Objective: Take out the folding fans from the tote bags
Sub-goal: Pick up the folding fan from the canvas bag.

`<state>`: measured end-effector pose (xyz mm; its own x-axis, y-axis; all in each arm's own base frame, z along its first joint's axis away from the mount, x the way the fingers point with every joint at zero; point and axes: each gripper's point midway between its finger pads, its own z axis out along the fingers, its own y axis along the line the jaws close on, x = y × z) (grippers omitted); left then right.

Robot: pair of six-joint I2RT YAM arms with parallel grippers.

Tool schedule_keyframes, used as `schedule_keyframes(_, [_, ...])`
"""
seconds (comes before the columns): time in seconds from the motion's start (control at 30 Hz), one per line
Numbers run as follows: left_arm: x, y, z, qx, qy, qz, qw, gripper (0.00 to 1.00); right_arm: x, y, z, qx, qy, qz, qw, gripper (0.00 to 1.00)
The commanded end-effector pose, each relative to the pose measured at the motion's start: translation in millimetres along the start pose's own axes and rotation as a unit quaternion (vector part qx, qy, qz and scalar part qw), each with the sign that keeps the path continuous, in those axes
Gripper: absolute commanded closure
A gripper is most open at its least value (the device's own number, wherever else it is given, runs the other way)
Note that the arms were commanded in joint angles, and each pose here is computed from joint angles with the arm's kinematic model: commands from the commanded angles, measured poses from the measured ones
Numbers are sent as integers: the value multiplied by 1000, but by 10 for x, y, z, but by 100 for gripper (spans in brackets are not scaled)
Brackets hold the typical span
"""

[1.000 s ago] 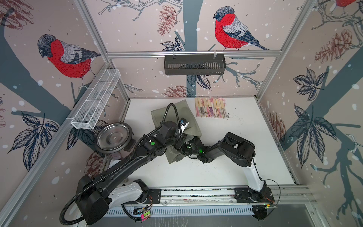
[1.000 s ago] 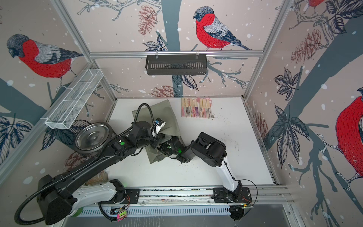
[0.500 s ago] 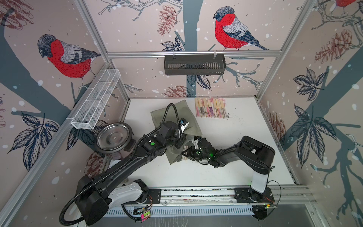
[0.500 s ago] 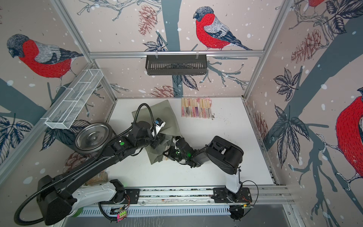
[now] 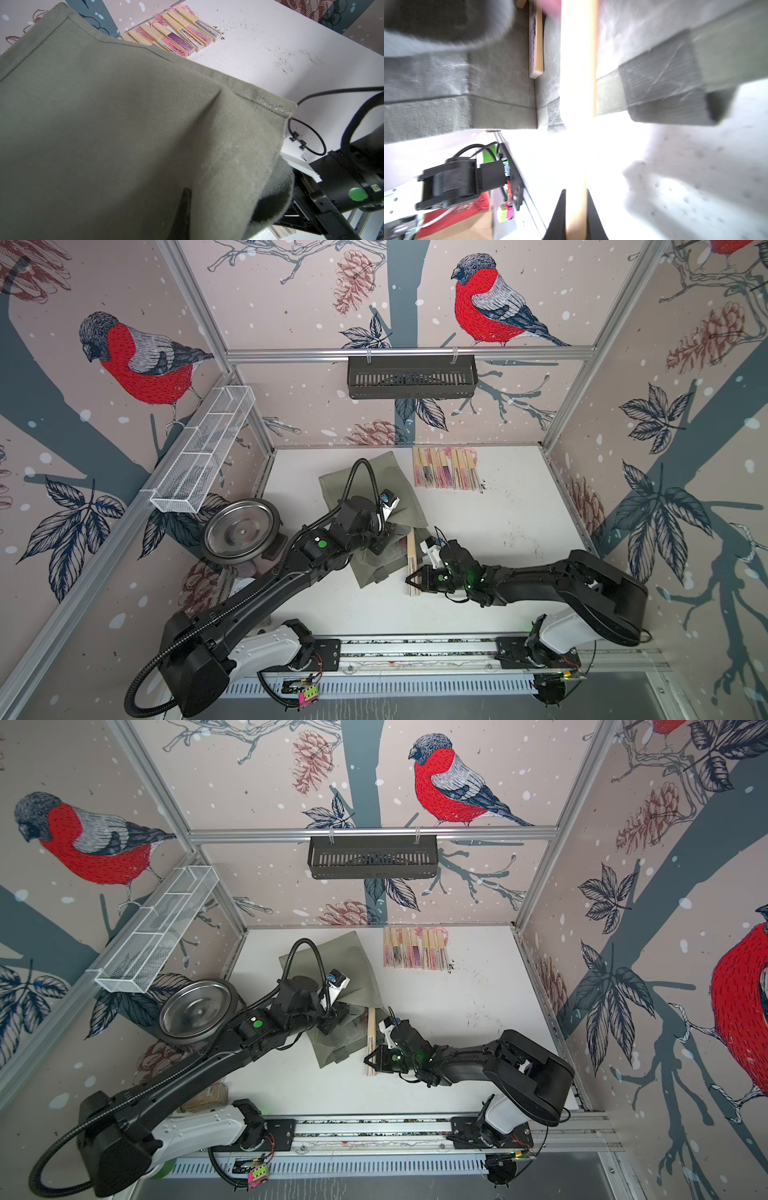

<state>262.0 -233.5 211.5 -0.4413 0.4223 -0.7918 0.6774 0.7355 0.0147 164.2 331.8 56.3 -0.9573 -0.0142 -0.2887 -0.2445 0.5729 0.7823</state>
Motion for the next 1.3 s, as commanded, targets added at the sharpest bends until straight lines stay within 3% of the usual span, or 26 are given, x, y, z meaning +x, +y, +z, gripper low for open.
schedule_keyframes(0.0, [-33,-11,-1,4,-5,-3,1000,100,-22,92,-15,-6,10,-53,999,88])
schedule_keyframes(0.33, [-36,10,0,-3,-5,-5,1000,100,2,189,-258,17,20,-114,993,88])
schedule_keyframes(0.57, [-29,39,18,-11,-1,-9,1000,100,220,284,-624,14,34,-134,990,87])
schedule_keyframes(1.03, [-25,71,12,-21,1,-9,1000,100,629,285,-1158,-1,58,-128,990,88])
schedule_keyframes(1.27, [-21,62,19,-18,3,-9,1000,100,468,444,-1402,-17,-9,-150,988,89])
